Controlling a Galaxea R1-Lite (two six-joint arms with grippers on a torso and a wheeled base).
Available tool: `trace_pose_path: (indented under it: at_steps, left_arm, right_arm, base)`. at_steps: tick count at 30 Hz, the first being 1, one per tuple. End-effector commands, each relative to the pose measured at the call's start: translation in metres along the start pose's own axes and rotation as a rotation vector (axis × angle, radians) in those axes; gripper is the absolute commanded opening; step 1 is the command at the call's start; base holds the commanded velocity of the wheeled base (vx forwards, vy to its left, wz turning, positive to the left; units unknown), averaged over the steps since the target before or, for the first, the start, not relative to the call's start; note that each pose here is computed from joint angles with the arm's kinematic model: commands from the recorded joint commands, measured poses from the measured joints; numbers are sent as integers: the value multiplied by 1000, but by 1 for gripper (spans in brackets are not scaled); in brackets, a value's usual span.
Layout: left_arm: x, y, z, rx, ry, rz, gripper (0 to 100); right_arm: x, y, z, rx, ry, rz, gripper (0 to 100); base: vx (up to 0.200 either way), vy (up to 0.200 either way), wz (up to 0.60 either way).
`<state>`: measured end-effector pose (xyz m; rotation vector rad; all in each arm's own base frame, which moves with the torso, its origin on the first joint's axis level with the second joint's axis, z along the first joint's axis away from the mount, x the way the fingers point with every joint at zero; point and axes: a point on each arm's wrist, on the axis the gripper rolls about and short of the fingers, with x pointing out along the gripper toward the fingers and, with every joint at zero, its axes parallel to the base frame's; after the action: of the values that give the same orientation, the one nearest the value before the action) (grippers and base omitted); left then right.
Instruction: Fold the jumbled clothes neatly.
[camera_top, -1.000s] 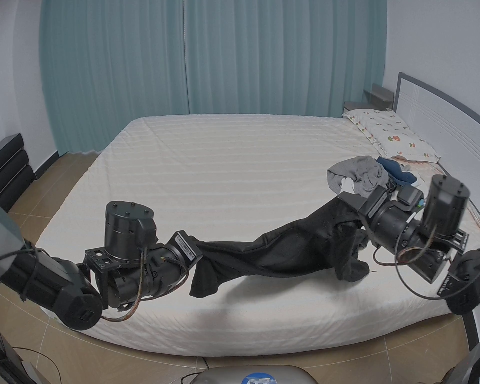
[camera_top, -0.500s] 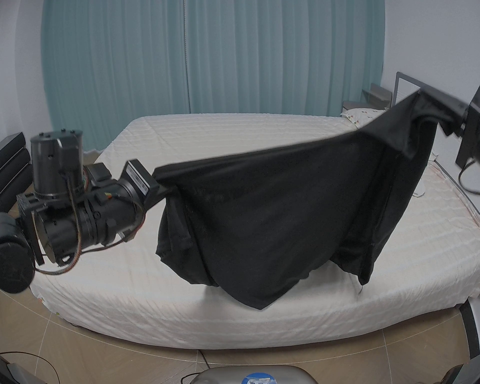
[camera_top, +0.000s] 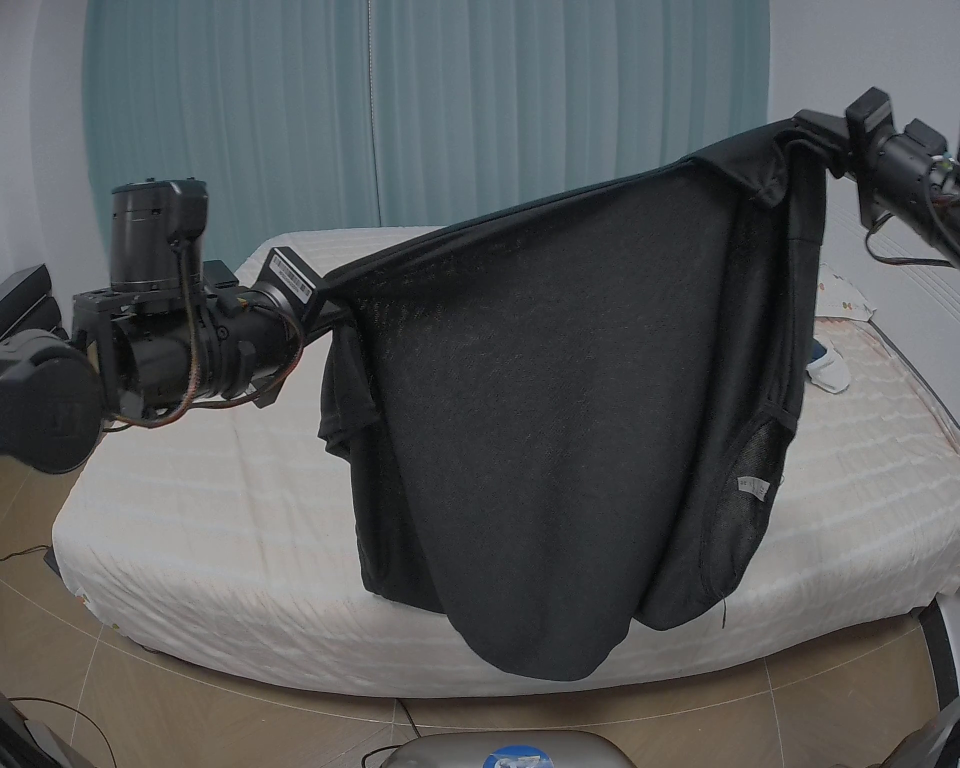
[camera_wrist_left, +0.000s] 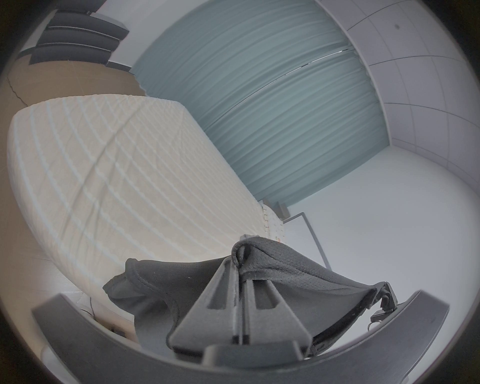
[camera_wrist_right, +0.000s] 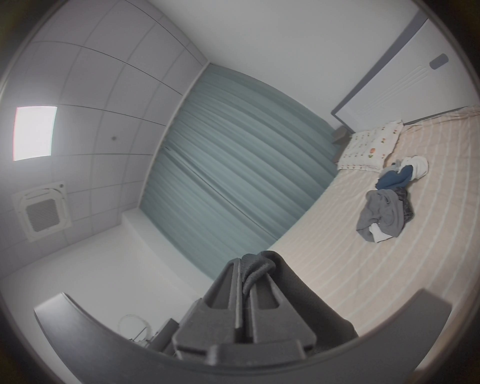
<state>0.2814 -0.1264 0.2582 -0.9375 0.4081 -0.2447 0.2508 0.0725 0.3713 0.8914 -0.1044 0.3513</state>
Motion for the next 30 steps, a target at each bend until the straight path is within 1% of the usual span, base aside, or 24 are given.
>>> trace_pose_path:
  at_steps: [1, 5, 6, 7, 11, 15, 16, 17, 18, 23, 24, 25, 27, 28, 29, 30]
  left_arm:
    - [67, 35, -4, -11, 36, 139, 0]
    - [85, 44, -10, -13, 58, 158, 0]
    - [86, 45, -10, -13, 58, 159, 0]
    - [96, 48, -12, -13, 63, 166, 0]
    - [115, 55, -16, -15, 71, 179, 0]
    - [131, 64, -16, -19, 64, 185, 0]
    - [143, 69, -16, -24, 55, 181, 0]
    - [143, 69, -16, -24, 55, 181, 0]
    - [159, 78, -20, -24, 60, 193, 0]
    - [184, 100, -36, -24, 89, 236, 0]
    - [186, 104, -38, -24, 93, 244, 0]
    - [192, 111, -43, -23, 103, 260, 0]
    - [199, 119, -48, -24, 111, 273, 0]
    - [199, 119, -48, -24, 111, 273, 0]
    - [205, 127, -52, -34, 114, 289, 0]
    - [208, 130, -53, -44, 112, 294, 0]
  right_arm:
    - [87, -71, -38, -20, 30, -200, 0]
    - [108, -89, -51, -19, 33, -213, 0]
    - [108, -90, -52, -19, 32, -214, 0]
    - [117, -97, -58, -21, 30, -212, 0]
    - [128, -111, -69, -20, 21, -199, 0]
    - [137, -121, -82, -22, 17, -182, 0]
    - [142, -129, -88, -28, 16, -180, 0]
    - [142, -129, -88, -28, 16, -180, 0]
    - [147, -142, -99, -42, 31, -196, 0]
    - [155, -178, -131, -54, 82, -280, 0]
    - [157, -184, -136, -55, 84, -295, 0]
    - [160, -196, -146, -60, 84, -321, 0]
    - [163, -210, -157, -61, 89, -343, 0]
    - [163, -210, -157, -61, 89, -343, 0]
    - [163, -225, -171, -64, 115, -373, 0]
    - [164, -231, -177, -65, 125, -383, 0]
  base:
    - [200, 0, 0]
    - [200, 0, 0]
    - [200, 0, 0]
    - [200, 0, 0]
    - [200, 0, 0]
    - [200, 0, 0]
    - [200, 0, 0]
    - [200, 0, 0]
    - [200, 0, 0]
    - [200, 0, 0]
    - [0, 0, 0]
    - [0, 0, 0]
    - [0, 0, 0]
    - [0, 0, 0]
    - [0, 0, 0]
    - [0, 0, 0]
